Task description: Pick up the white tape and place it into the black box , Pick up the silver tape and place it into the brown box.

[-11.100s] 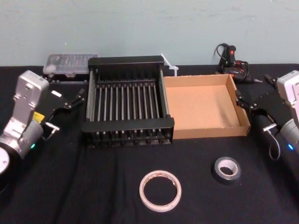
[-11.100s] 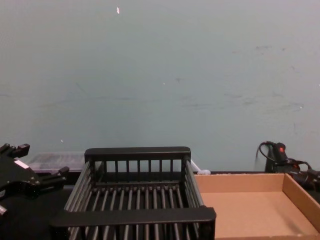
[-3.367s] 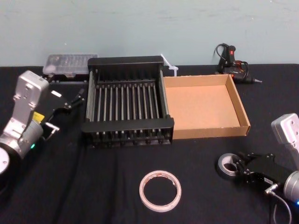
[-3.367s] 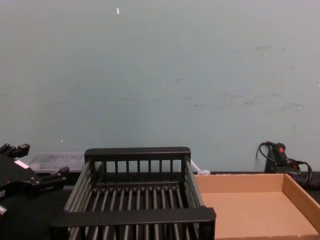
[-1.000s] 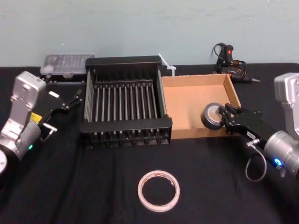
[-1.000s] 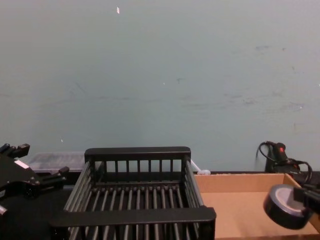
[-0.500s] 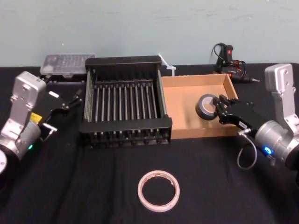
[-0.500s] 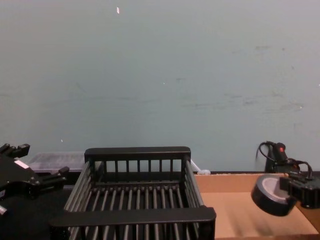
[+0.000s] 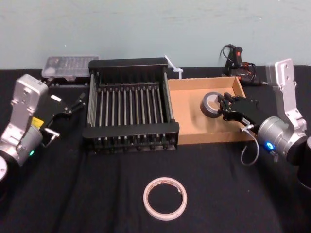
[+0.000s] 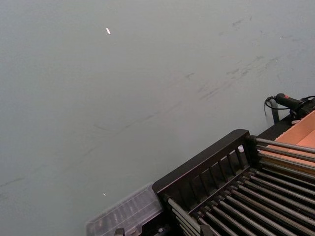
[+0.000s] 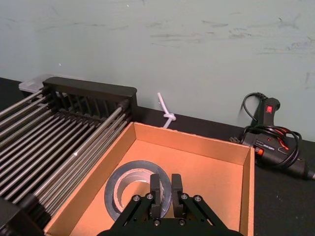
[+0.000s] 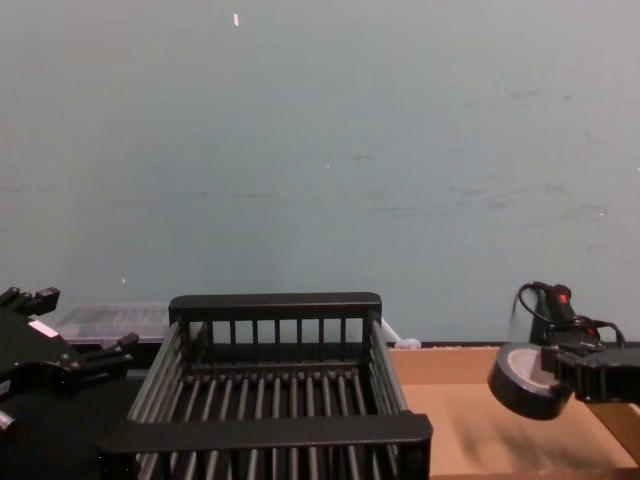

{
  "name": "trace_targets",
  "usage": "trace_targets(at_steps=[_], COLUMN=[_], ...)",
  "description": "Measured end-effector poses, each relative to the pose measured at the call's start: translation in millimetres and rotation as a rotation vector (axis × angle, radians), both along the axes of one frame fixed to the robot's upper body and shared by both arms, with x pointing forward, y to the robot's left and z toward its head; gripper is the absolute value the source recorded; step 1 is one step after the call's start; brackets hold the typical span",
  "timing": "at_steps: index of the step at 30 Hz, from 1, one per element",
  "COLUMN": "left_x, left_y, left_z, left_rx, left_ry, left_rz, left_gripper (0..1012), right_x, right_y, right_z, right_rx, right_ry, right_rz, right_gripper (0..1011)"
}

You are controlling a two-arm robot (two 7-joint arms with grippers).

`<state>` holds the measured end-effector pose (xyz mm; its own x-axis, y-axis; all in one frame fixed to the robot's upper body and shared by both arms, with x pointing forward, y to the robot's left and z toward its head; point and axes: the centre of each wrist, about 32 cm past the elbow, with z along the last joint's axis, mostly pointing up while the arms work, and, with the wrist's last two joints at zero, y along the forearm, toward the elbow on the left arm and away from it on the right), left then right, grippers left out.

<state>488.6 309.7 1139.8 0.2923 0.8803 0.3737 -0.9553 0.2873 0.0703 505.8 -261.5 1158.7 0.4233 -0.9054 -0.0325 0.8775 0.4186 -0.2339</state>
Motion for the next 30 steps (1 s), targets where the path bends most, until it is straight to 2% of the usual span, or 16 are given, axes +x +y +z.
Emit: trace_targets(at_steps=[30], left_x=[0.0], left_y=[0.0], left_z=[0.0], left_rx=[0.000], left_ry=[0.000], left_rz=[0.000], left_gripper=[1001], right_x=[35.2], right_y=[3.6], right_z=[-7.4], right_rx=[-0.029], right_ry=[0.017], right_rz=[-0.016], right_gripper=[144])
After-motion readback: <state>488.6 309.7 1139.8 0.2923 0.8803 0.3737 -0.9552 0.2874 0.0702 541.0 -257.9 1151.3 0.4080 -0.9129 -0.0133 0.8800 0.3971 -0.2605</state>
